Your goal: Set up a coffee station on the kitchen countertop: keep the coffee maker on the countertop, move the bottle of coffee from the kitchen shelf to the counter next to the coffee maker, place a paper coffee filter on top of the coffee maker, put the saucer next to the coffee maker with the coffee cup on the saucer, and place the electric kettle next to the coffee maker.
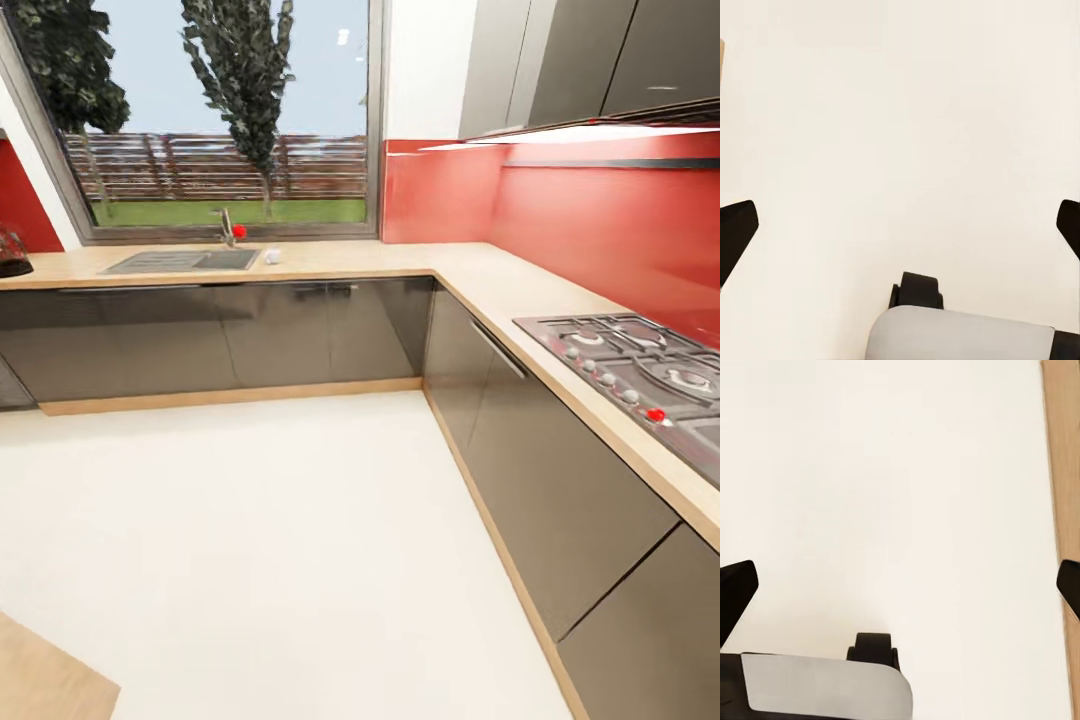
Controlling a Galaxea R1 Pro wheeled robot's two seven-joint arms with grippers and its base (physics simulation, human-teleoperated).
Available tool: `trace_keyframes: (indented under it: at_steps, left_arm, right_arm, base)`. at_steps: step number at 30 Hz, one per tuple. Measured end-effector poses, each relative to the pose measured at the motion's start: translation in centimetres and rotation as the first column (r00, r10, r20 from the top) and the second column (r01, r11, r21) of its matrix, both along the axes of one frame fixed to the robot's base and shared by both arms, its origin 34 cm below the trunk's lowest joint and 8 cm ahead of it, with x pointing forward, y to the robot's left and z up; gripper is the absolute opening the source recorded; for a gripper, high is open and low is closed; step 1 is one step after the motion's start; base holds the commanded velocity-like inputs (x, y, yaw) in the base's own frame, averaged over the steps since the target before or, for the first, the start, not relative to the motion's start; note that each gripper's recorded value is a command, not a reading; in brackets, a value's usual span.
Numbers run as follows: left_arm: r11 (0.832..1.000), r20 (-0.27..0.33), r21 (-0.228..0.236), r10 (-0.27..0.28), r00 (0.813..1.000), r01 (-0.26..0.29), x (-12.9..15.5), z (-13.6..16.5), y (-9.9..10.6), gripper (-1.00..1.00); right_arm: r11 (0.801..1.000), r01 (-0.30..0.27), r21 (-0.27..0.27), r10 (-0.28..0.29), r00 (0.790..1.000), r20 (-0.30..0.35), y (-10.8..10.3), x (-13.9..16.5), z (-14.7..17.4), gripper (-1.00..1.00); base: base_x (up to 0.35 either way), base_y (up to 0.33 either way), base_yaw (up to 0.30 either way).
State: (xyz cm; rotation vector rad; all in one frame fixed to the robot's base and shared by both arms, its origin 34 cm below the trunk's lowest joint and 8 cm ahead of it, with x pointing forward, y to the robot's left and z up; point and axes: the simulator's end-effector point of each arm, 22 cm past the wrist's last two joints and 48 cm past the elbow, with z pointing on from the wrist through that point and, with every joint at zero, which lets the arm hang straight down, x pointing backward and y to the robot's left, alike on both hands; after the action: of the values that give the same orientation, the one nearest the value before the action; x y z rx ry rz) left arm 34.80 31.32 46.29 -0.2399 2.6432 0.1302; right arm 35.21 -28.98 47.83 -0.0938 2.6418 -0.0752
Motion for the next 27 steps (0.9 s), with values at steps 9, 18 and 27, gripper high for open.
trace_keyframes:
  at_steps: [9, 18, 27]
  left_arm:
    - [1.000, 0.000, 0.000, 0.000, 1.000, 0.000, 0.0, 0.0, 0.0, 1.00]
    - [1.000, 0.000, 0.000, 0.001, 1.000, -0.001, 0.0, 0.0, 0.0, 1.00]
    - [1.000, 0.000, 0.000, 0.002, 1.000, -0.002, 0.0, 0.0, 0.0, 1.00]
  right_arm:
    - [1.000, -0.001, 0.002, 0.001, 1.000, -0.019, 0.0, -0.8, -0.4, 1.00]
    - [1.000, -0.001, 0.002, 0.001, 1.000, -0.027, 0.0, -1.1, -0.5, 1.00]
    - [1.000, 0.000, 0.001, 0.000, 1.000, -0.025, 0.0, -1.1, -0.5, 1.00]
  base:
    - [0.338, 0.000, 0.000]
    - [0.338, 0.000, 0.000]
    - [0.338, 0.005, 0.043]
